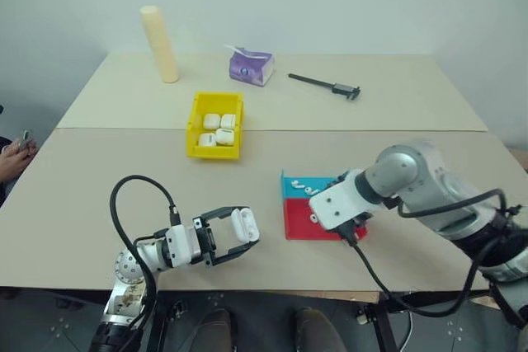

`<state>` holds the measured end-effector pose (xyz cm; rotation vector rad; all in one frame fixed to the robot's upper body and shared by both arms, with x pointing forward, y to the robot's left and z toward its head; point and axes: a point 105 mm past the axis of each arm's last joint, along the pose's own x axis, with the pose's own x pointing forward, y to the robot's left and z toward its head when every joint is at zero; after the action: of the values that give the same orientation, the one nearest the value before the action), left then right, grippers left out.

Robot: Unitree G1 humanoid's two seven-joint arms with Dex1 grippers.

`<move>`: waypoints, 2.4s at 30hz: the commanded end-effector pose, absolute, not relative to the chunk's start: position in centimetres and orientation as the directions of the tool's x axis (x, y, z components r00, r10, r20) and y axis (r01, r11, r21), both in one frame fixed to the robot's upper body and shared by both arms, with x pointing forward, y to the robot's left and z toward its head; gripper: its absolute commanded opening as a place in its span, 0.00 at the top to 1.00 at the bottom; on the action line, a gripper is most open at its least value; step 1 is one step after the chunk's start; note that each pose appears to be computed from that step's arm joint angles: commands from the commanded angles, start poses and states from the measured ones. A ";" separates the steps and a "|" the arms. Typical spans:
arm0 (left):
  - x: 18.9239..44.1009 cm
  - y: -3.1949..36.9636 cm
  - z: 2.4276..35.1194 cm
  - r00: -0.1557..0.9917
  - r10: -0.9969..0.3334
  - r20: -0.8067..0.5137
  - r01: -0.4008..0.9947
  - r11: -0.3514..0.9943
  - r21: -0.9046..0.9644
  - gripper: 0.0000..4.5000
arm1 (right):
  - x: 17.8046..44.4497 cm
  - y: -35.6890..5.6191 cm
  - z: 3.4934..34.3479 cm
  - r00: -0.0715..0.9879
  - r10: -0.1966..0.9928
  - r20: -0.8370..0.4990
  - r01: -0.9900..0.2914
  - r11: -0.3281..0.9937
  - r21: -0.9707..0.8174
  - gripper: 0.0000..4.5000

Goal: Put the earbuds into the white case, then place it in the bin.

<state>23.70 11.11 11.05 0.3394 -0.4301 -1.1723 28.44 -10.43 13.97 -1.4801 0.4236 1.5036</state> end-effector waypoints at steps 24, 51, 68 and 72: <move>23.6 10.9 12.2 0.356 -0.919 0.173 0.775 0.393 0.495 0.38 | 30.5 -9.8 12.6 0.255 0.303 -0.918 -0.729 -0.564 -0.388 0.60; 23.8 10.7 12.1 0.377 -0.912 0.159 0.770 0.404 0.494 0.38 | 30.3 -9.8 11.5 0.238 0.290 -0.927 -0.721 -0.587 -0.369 0.74; 24.3 10.7 12.7 0.384 -0.905 0.182 0.760 0.422 0.493 0.38 | 29.9 -9.6 11.8 0.243 0.324 -0.914 -0.721 -0.570 -0.394 0.83; 24.7 10.3 14.8 0.376 -0.888 0.265 0.753 0.459 0.472 0.38 | 29.3 -8.9 14.1 0.255 0.434 -0.864 -0.744 -0.482 -0.462 0.83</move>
<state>24.71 10.66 12.33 0.3153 -0.4269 -1.0827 29.34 -9.40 11.70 -1.5445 0.3857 1.4905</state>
